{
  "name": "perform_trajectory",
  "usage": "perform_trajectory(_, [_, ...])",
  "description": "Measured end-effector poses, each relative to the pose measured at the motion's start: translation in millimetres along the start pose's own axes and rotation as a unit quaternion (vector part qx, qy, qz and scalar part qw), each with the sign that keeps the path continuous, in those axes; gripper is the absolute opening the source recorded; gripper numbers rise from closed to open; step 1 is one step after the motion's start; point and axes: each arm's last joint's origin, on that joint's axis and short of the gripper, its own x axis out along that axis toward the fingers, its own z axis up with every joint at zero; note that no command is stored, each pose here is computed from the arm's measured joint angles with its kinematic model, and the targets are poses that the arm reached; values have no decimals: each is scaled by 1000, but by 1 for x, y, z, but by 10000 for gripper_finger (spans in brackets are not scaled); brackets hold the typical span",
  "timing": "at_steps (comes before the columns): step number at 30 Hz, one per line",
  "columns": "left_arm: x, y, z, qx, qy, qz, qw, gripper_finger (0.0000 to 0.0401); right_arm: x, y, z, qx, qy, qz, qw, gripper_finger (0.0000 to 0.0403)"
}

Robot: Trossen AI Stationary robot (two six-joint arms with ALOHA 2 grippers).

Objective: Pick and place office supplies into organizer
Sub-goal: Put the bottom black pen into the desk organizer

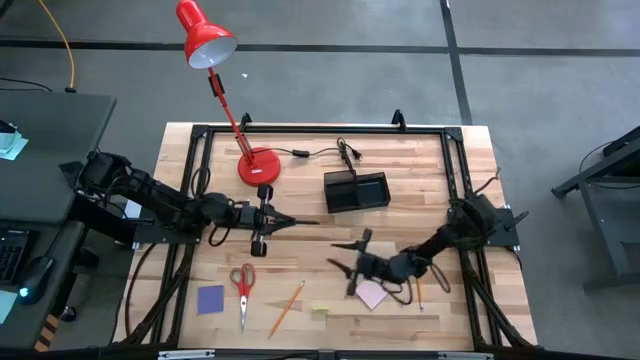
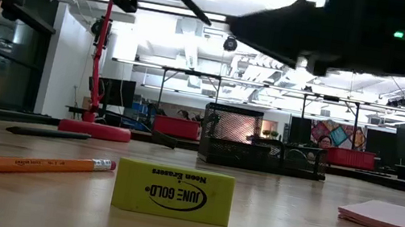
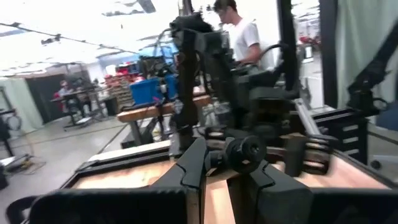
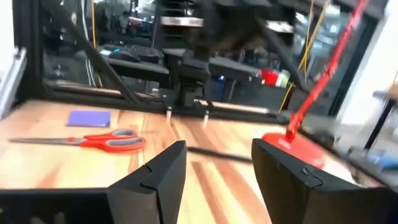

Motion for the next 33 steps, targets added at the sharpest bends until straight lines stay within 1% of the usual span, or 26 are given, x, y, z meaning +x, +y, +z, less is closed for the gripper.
perform_trajectory(2, [0, 0, 0, 1, 4, 6, 1000, 29, -16, -6, 0, 39, 7, 16, 999, 178])
perform_trajectory(4, [0, 1, -1, 8, 8, 21, 1000, 29, -32, -14, 2, 88, 10, 52, 995, 178])
perform_trajectory(5, [0, 2, -1, 12, 11, 31, 999, 29, -39, -18, 2, 119, 13, 80, 990, 178])
perform_trajectory(7, [0, 3, -2, 17, 18, 48, 999, 29, -53, -27, 1, 176, 26, 146, 973, 178])
perform_trajectory(9, [4, 4, 0, 27, 29, 55, 998, 29, -64, -34, 2, 223, 41, 222, 948, 178])
perform_trajectory(10, [8, 7, 1, 29, 40, 57, 997, 29, -69, -37, 2, 237, 50, 253, 937, 178])
perform_trajectory(11, [13, 9, 2, 27, 57, 56, 996, 29, -74, -41, 2, 247, 54, 271, 929, 178])
perform_trajectory(12, [19, 11, 4, 26, 79, 52, 995, 29, -77, -44, 4, 250, 53, 281, 925, 178])
perform_trajectory(15, [40, 18, 13, 32, 135, 42, 989, 29, -86, -57, 8, 259, 43, 279, 924, 178])
perform_trajectory(17, [50, 22, 22, 51, 146, 41, 987, 29, -92, -63, 12, 258, 35, 293, 920, 178])
perform_trajectory(18, [55, 26, 27, 57, 142, 45, 987, 29, -94, -66, 14, 259, 30, 304, 916, 178])
perform_trajectory(20, [63, 35, 36, 61, 141, 49, 987, 29, -100, -70, 17, 262, 24, 319, 911, 178])
perform_trajectory(23, [68, 53, 40, 60, 168, 63, 982, 29, -108, -72, 17, 263, 24, 331, 906, 178])
perform_trajectory(25, [71, 64, 38, 60, 176, 76, 980, 29, -113, -74, 16, 261, 28, 333, 906, 178])
perform_trajectory(28, [75, 80, 31, 45, 183, 71, 979, 29, -117, -73, 14, 258, 35, 328, 908, 178])
perform_trajectory(33, [80, 101, 5, 17, 209, 79, 975, 29, -120, -71, 15, 249, 29, 326, 912, 178])
